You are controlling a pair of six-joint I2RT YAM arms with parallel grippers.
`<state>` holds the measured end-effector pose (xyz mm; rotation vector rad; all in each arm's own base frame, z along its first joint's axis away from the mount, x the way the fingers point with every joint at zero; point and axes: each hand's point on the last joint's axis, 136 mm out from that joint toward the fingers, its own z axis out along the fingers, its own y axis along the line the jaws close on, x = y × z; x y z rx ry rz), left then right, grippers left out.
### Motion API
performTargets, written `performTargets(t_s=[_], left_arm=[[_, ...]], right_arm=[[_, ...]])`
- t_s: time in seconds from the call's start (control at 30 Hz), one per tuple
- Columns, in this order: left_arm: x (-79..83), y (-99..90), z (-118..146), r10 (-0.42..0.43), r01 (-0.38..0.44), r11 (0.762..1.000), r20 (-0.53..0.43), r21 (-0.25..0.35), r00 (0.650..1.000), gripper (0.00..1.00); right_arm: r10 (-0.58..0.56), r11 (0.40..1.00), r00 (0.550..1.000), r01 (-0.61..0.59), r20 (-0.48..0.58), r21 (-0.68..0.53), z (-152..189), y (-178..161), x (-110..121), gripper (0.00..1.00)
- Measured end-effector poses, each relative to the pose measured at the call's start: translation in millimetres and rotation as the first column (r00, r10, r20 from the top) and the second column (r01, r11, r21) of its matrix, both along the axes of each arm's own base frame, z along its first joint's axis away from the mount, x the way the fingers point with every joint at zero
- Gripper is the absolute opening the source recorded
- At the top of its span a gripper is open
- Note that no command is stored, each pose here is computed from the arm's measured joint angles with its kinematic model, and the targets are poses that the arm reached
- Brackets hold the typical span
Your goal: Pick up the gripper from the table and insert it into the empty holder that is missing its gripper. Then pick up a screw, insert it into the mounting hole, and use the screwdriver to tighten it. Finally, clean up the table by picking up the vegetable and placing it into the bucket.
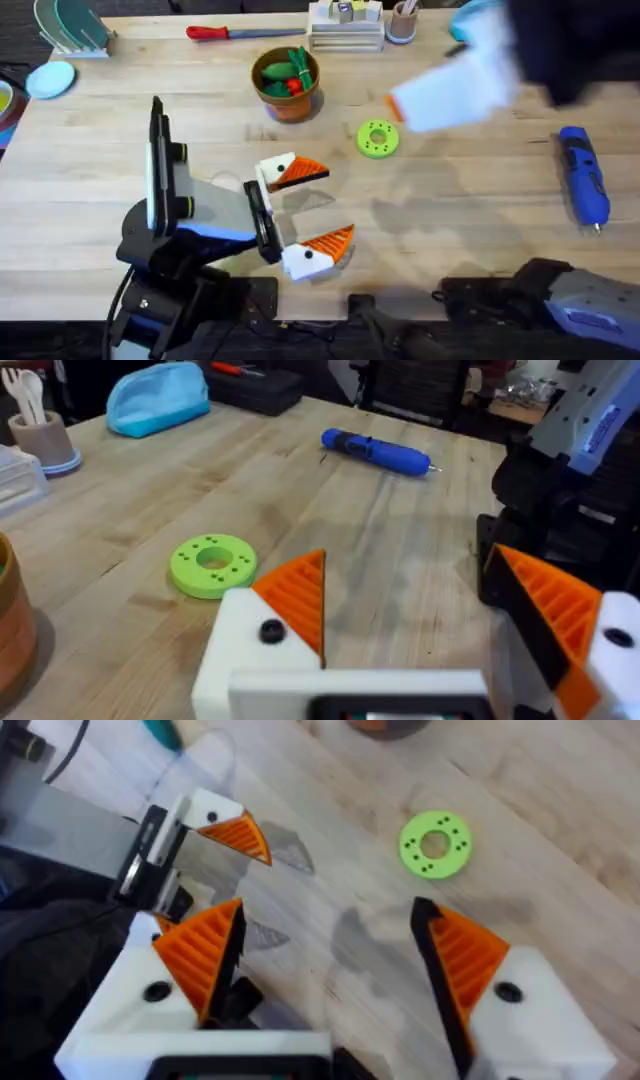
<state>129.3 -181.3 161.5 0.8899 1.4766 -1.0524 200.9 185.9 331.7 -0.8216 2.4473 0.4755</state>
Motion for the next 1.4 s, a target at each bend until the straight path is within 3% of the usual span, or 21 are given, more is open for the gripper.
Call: performTargets(t_s=[0.33, 0.5, 0.57, 0.7, 0.73, 1.2, 1.4], left_arm=[[0.1, 0.0, 0, 0.001, -0.001, 1.0, 0.0, 0.0, 1.0, 0.992], [1.0, 0.3, 0, 0.006, -0.006, 1.0, 0.001, 0.001, 1.0, 0.887], [2.1, 0.8, 0, 0.013, -0.013, 1.0, 0.001, 0.001, 1.0, 0.675], [5.0, 1.8, 0, 0.03, -0.03, 1.0, 0.004, 0.003, 1.0, 0.059], [5.2, 1.9, 0, 0.032, -0.032, 0.999, 0.007, 0.003, 0.999, 0.018], [9.1, 3.5, 0, 0.056, -0.056, 0.998, 0.008, 0.005, 0.998, 0.009], [13.2, 5.2, 0, 0.082, -0.082, 0.997, 0.011, 0.006, 0.997, 0.009]], right_arm=[[-0.056, 0.996, 0.997, 0.051, 0.054, 0.079, -22, -53, -63, 0.993], [-0.028, 0.99, 0.996, 0.016, 0.08, 0.143, -23, -60, -88, 0.993], [-0.017, 0.987, 0.996, 0.004, 0.085, 0.158, -23, -61, -94, 0.993], [-0.007, 0.986, 0.997, -0.006, 0.078, 0.165, -24, -59, -95, 0.992], [-0.006, 0.986, 0.997, -0.006, 0.075, 0.164, -25, -59, -95, 0.992], [0.025, 0.992, 0.998, -0.031, 0.055, 0.12, -36, -56, -90, 0.994], [-0.185, 0.983, 0.981, 0.184, 0.059, 0.027, -46, -80, -62, 0.994]])
